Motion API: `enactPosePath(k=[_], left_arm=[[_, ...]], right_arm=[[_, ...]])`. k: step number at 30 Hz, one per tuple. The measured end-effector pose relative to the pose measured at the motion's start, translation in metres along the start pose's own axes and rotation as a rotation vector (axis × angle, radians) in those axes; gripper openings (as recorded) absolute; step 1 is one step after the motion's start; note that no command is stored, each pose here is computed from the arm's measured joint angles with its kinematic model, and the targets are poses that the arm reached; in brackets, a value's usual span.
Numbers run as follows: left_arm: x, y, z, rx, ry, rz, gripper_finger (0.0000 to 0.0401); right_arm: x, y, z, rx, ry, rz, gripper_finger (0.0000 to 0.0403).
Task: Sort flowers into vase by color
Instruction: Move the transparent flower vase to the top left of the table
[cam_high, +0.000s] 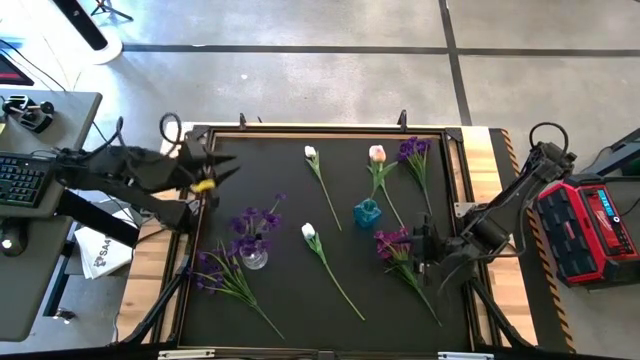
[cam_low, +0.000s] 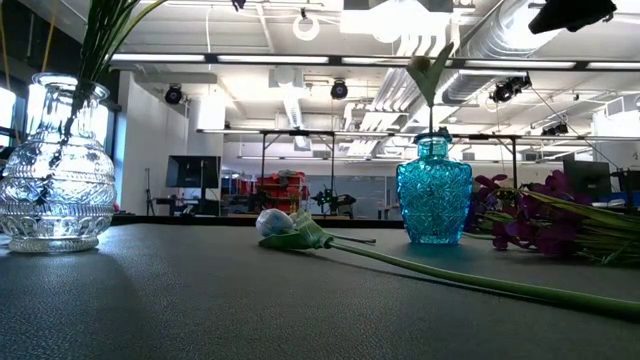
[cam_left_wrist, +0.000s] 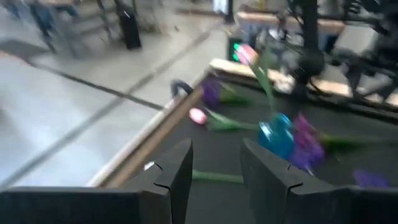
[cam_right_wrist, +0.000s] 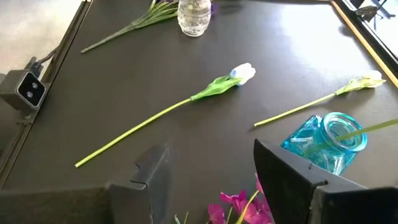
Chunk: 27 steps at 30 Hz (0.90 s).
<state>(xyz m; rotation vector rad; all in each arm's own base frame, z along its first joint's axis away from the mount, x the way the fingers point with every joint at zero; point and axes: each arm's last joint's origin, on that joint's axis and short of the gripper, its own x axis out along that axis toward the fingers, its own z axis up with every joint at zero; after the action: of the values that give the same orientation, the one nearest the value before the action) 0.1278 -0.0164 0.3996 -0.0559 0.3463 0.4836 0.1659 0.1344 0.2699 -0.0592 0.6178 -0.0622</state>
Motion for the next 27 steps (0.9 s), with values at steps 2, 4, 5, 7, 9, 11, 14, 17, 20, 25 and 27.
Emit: enactPosePath(k=[2,4,5,7,9,11,14,17,20,25,27], left_arm=[[-0.004,-0.003,-0.009,-0.017,0.04,-0.018,0.0116],[-0.005,-0.009,-0.015,-0.025,0.072,-0.013,0.0109],[-0.005,-0.013,-0.017,-0.041,0.088,-0.026,0.0105],[-0.006,-0.021,-0.023,-0.065,0.142,-0.077,0.0097],[-0.01,-0.031,-0.031,-0.103,0.213,-0.136,0.0089],[-0.012,-0.041,-0.04,-0.117,0.293,-0.159,0.0081],[-0.016,-0.058,-0.058,-0.143,0.462,-0.152,0.0068],[-0.023,-0.072,-0.076,-0.179,0.602,-0.09,0.0055],[-0.029,-0.089,-0.09,-0.213,0.657,-0.027,0.0045],[-0.033,-0.125,-0.116,-0.155,0.669,0.033,0.004],[-0.032,-0.14,-0.129,-0.1,0.643,0.066,0.004]], right_arm=[[0.0,-0.001,0.001,0.012,-0.012,-0.012,0.0193],[0.0,-0.001,0.001,0.023,-0.016,-0.015,0.0193],[0.0,-0.001,0.002,0.029,-0.018,-0.014,0.0193],[0.0,-0.001,0.002,0.034,-0.024,-0.015,0.0193],[0.0,0.0,0.003,0.042,-0.029,-0.013,0.0193],[0.0,0.0,0.003,0.052,-0.03,-0.012,0.0193],[0.0,0.0,0.003,0.054,-0.03,-0.013,0.0193],[0.0,0.0,0.003,0.042,-0.031,-0.015,0.0193],[0.0,0.0,0.003,0.036,-0.031,-0.015,0.0193],[0.0,-0.001,0.003,-0.011,-0.034,-0.024,0.0192],[0.0,-0.001,0.003,-0.035,-0.039,-0.033,0.0192]])
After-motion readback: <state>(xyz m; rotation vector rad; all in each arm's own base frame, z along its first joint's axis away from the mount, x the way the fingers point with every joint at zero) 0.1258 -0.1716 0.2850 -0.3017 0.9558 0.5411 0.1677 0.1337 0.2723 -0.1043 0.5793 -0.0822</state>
